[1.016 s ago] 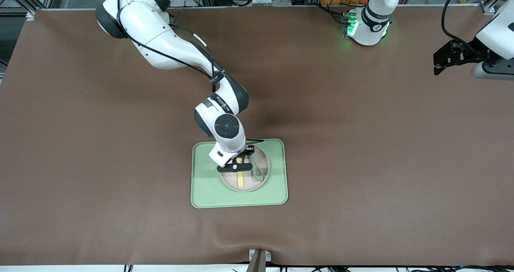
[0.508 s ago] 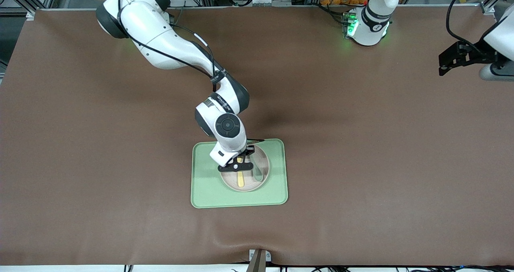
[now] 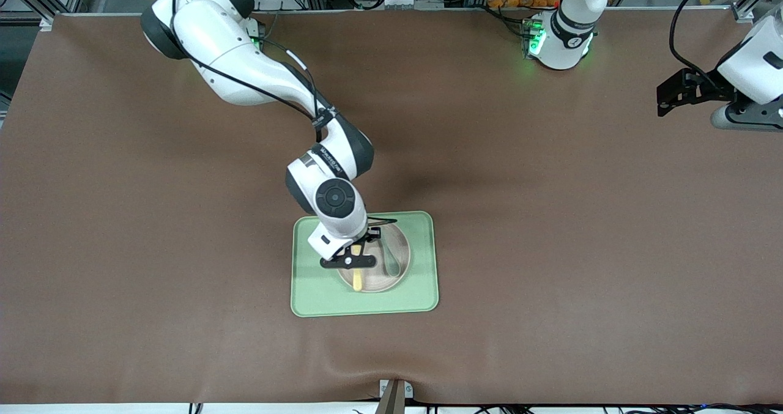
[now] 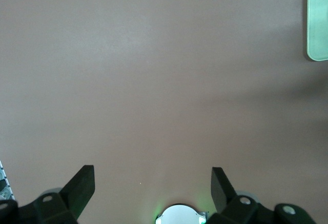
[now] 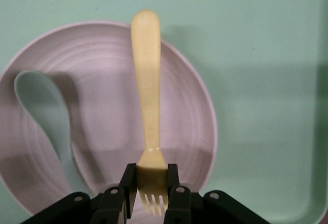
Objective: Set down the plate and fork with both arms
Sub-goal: 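Lift the yellow fork and move it beside the plate on the placemat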
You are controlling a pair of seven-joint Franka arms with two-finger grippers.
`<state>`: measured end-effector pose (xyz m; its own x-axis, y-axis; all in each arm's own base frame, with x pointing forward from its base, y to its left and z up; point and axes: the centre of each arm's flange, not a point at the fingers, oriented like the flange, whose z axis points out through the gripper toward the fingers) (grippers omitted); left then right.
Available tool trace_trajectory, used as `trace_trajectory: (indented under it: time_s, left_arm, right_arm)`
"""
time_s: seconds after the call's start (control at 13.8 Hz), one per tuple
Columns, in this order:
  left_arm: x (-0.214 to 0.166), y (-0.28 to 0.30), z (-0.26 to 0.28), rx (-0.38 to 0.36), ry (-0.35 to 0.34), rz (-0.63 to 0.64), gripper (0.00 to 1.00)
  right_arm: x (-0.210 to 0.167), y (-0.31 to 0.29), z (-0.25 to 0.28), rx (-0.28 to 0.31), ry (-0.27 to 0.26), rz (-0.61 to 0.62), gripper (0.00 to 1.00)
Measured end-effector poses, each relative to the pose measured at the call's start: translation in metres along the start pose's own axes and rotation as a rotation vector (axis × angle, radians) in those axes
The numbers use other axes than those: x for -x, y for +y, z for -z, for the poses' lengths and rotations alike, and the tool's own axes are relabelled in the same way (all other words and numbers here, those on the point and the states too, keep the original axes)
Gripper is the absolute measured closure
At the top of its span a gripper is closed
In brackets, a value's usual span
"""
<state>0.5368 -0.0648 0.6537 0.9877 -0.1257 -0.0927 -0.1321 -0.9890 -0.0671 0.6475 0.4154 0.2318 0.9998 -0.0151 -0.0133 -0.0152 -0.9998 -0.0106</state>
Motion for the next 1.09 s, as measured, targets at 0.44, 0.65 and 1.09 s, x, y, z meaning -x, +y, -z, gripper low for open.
trace_trajectory:
  time_s: [0.44,0.65,1.09]
  left_arm:
    - [0.002,-0.001,0.000,0.000,-0.007,0.001,0.00]
    - [0.006,-0.005,0.004,0.001,-0.006,0.009,0.00]
    - [0.009,-0.006,0.008,0.001,-0.001,0.012,0.00]
  right_arm:
    - [-0.033,0.060,0.004,-0.006,-0.021,0.003,0.72]
    - [-0.033,0.075,-0.010,0.004,-0.044,0.013,0.72]
    - [-0.024,0.076,-0.029,0.012,-0.065,0.027,0.72]
